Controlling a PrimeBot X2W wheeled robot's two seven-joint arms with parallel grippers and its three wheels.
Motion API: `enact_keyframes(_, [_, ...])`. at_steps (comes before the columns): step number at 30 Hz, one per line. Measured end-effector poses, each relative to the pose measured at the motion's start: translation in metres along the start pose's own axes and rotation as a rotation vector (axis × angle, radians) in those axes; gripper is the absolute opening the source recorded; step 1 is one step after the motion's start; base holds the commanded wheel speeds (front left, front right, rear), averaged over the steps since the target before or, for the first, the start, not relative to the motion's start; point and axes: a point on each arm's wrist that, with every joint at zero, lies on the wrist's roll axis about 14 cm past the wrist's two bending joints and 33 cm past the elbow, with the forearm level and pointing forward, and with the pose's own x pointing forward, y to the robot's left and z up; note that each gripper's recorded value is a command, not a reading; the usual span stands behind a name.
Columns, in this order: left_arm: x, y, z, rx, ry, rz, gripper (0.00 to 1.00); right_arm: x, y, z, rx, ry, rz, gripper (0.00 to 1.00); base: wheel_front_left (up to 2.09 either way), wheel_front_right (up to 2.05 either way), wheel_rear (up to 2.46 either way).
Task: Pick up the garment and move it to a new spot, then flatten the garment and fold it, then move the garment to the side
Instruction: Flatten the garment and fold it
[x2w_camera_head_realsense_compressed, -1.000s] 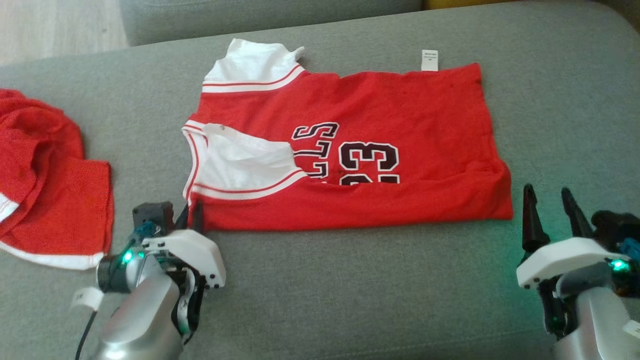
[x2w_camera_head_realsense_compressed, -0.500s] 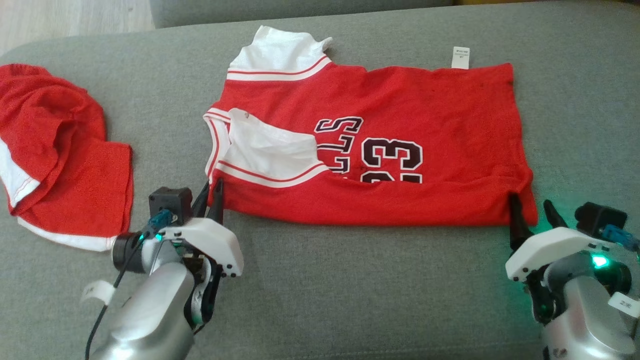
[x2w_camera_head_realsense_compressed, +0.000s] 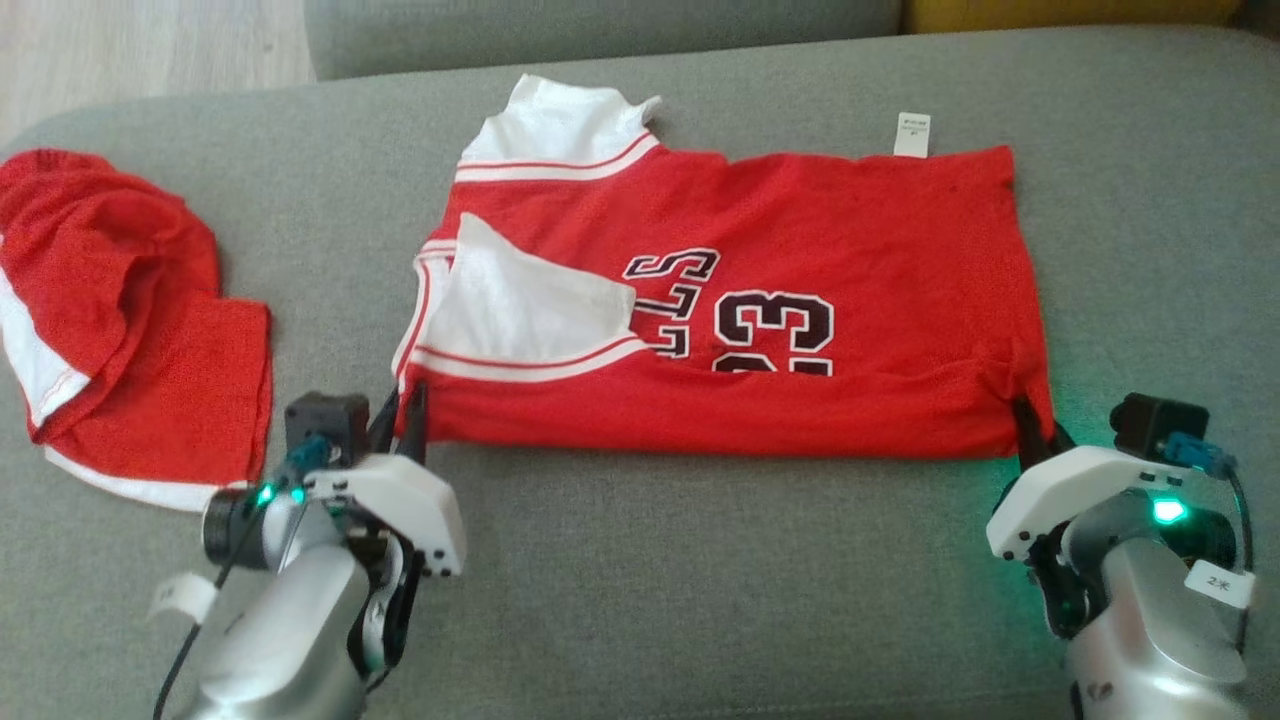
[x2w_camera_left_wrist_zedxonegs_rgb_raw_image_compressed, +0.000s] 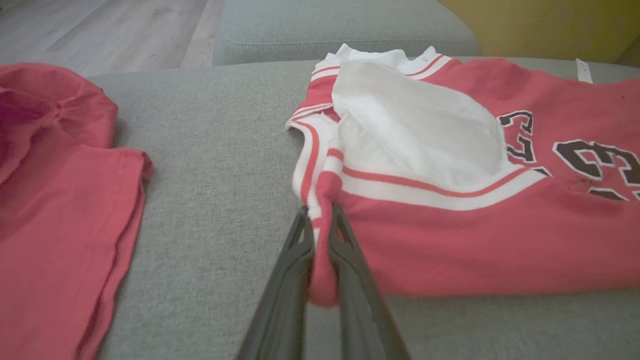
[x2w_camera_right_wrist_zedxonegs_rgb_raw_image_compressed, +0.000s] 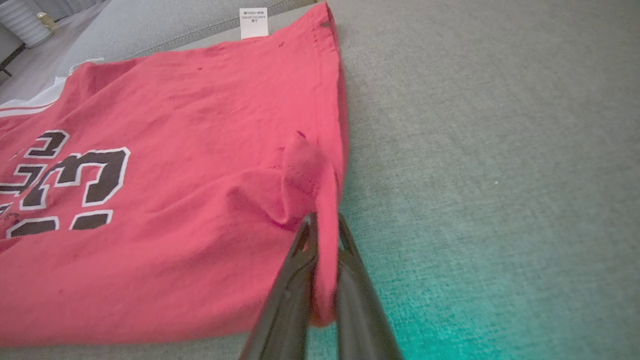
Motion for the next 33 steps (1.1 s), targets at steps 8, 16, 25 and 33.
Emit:
enact_keyframes(8, [-0.025,0.003,-0.012,0.021,0.025,0.003,0.00,-0.016,-0.003,0.008,-0.026,-0.008,0.002,0.00,0.00,0.00,0.00])
enact_keyframes(16, [-0.061,0.001,-0.029,0.001,0.073,-0.001,0.00,-0.044,-0.019,-0.022,-0.057,0.120,-0.012,0.00,0.00,0.00,0.00])
enact_keyframes(25, [-0.089,-0.012,-0.054,-0.024,0.164,-0.040,0.00,-0.068,-0.032,-0.033,-0.033,0.179,-0.032,0.04,0.00,0.00,0.00])
enact_keyframes(33, [-0.081,-0.005,-0.030,-0.078,0.050,0.002,1.00,-0.073,-0.030,0.020,0.016,-0.047,-0.037,1.00,0.00,0.00,0.00])
